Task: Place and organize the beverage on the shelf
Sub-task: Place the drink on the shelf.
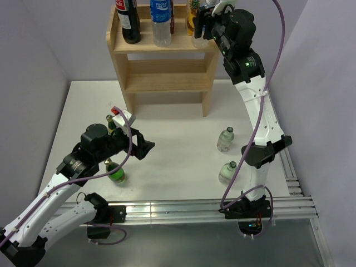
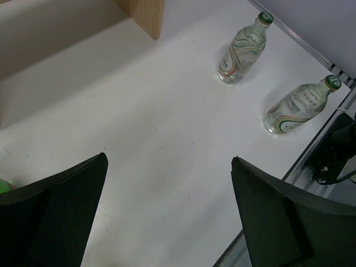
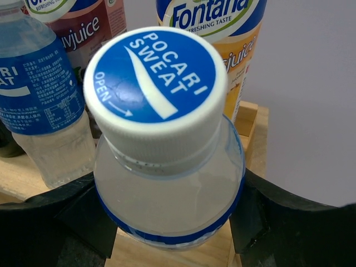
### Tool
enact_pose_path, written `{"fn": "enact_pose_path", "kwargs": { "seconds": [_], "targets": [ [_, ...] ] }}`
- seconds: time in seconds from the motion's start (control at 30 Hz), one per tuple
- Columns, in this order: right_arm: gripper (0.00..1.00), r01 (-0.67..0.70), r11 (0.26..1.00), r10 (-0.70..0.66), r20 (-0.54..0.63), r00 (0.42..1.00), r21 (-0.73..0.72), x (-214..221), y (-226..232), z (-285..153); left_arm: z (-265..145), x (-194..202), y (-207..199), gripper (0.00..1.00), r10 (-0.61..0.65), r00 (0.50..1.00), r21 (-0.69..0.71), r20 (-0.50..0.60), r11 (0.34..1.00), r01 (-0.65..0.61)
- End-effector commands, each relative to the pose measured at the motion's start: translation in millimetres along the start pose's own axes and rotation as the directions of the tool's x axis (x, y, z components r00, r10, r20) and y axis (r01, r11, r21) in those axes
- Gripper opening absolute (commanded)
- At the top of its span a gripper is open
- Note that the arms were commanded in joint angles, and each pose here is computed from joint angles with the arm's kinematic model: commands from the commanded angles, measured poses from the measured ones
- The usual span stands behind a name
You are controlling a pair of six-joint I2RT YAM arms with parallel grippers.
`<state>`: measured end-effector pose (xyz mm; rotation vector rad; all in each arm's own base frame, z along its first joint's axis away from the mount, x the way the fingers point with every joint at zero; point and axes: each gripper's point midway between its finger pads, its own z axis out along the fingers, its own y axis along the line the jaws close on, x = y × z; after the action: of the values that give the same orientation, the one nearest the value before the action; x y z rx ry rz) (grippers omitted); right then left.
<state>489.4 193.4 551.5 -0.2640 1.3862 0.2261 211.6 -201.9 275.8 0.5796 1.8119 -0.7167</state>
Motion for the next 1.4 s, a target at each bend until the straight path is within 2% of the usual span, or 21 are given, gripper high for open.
{"fn": "enact_pose_path", "kwargs": {
  "seconds": [0.0, 0.3, 0.6, 0.97, 1.37],
  "targets": [
    [0.72, 0.004, 1.0, -0.004, 0.029, 1.0, -0.002, -1, -3, 10, 0, -10, -5, 1.0, 0.016, 0.999, 0.031, 0.036, 0.999, -0.017],
    [0.78, -0.004, 1.0, 0.004, 0.012, 1.0, -0.004, 12, -2, 19, 1, -9, -6, 0.99, 0.02, 0.999, 0.038, 0.03, 0.999, -0.021],
    [0.64, -0.042, 0.999, 0.042, 0.002, 0.999, -0.011, 23, -3, 23, -1, -9, -6, 0.99, 0.02, 0.999, 0.038, 0.033, 0.999, -0.021],
    [0.59, -0.089, 0.996, 0.09, -0.027, 0.996, 0.022, 46, -7, 32, -4, -10, -5, 0.99, 0.022, 0.999, 0.032, 0.044, 0.999, -0.023],
    [0.56, -0.12, 0.993, 0.118, -0.056, 0.991, -0.016, 64, 12, 43, -5, -12, -3, 1.0, 0.024, 0.998, 0.025, 0.051, 0.999, -0.026]
  ]
}}
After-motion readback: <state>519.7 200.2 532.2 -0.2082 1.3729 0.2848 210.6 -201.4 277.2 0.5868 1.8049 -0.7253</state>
